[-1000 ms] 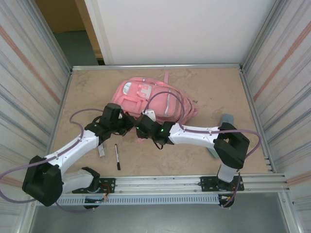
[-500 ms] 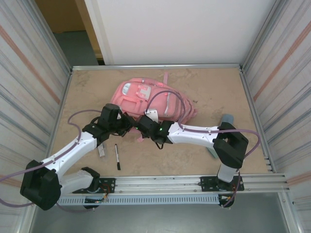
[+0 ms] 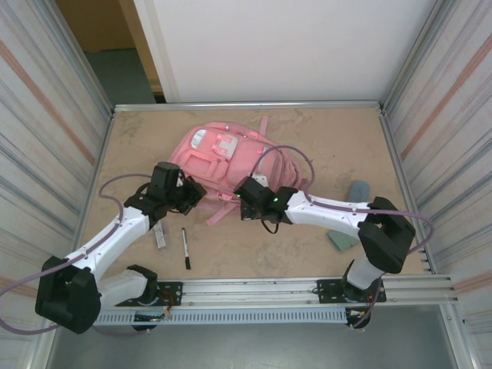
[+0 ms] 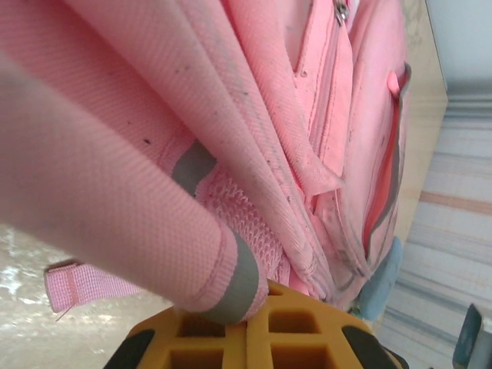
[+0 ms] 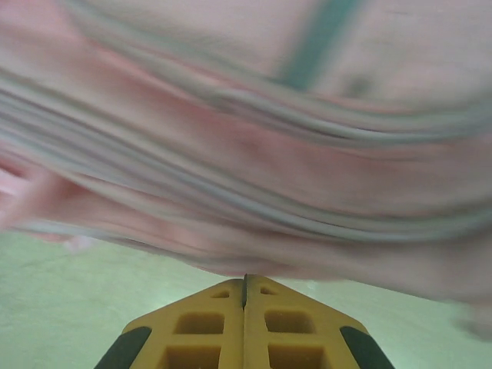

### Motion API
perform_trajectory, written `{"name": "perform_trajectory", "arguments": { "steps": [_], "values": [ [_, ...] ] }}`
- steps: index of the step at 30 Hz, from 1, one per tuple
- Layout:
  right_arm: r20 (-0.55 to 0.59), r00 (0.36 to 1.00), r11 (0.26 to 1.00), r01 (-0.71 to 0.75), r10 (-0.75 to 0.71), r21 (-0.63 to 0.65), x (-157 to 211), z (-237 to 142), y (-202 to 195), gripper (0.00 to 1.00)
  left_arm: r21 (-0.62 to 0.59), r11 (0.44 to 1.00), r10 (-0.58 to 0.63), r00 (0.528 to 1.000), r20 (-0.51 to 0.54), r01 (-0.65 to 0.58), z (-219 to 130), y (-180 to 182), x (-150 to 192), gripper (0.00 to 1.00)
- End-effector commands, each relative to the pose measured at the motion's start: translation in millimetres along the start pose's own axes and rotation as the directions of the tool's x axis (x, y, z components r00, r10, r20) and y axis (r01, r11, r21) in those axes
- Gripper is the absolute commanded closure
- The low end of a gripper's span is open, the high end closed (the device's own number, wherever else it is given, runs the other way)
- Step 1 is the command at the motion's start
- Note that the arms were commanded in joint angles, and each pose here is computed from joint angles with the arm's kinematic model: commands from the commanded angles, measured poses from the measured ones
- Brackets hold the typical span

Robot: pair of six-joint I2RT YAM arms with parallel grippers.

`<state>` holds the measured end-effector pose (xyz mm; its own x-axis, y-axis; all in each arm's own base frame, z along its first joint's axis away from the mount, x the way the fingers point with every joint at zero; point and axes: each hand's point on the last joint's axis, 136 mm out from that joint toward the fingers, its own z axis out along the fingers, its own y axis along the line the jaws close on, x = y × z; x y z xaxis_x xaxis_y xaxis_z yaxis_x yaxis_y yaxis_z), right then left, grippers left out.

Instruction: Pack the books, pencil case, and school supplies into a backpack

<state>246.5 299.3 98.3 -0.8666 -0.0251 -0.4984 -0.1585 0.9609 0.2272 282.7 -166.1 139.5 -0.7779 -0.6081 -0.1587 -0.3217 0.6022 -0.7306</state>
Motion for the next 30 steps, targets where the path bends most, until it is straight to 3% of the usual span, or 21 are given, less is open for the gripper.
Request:
{"name": "perform_trajectory", "arguments": {
  "steps": [1,4,6,9,12,17,21,28,30],
  "values": [
    [-0.053,0.999,1.0,-0.011,0.012,0.019,11,-16,-25,1.0,0.061,0.997,0.051,0.998,0.042,-0.054,-10,-14,-11,1.0],
    [-0.103,0.994,0.996,0.019,-0.028,-0.088,18,-24,-14,1.0,0.082,0.996,0.027,1.0,0.015,-0.028,-9,-15,-8,1.0],
    [-0.08,0.991,0.973,0.088,-0.107,-0.216,23,-34,14,0.8,0.112,0.994,0.012,1.0,-0.019,-0.01,-9,-21,-2,1.0],
    [-0.003,0.987,0.935,0.151,-0.161,-0.32,25,-43,54,0.71,0.128,0.992,-0.013,0.999,-0.047,0.019,-11,-26,8,1.0],
    [0.063,0.988,0.947,0.151,-0.139,-0.285,20,-38,70,0.58,0.15,0.989,-0.012,0.998,-0.056,0.02,-15,-36,15,1.0],
    [0.164,0.982,0.981,0.12,-0.095,-0.15,5,-21,66,0.55,0.131,0.99,-0.042,0.995,-0.094,0.054,-23,-42,27,1.0],
    [0.215,0.969,0.988,0.142,-0.126,-0.064,-6,-11,67,0.47,0.114,0.985,-0.108,0.984,-0.145,0.125,-22,-41,44,1.0],
    [0.244,0.964,0.994,0.105,-0.107,0.023,-19,8,58,0.48,0.132,0.983,-0.101,0.979,-0.177,0.126,-27,-44,56,1.0],
    [0.236,0.968,0.996,0.088,-0.085,-0.003,-21,13,61,0.56,0.134,0.983,-0.098,0.98,-0.17,0.122,-29,-45,55,1.0]
  ]
}}
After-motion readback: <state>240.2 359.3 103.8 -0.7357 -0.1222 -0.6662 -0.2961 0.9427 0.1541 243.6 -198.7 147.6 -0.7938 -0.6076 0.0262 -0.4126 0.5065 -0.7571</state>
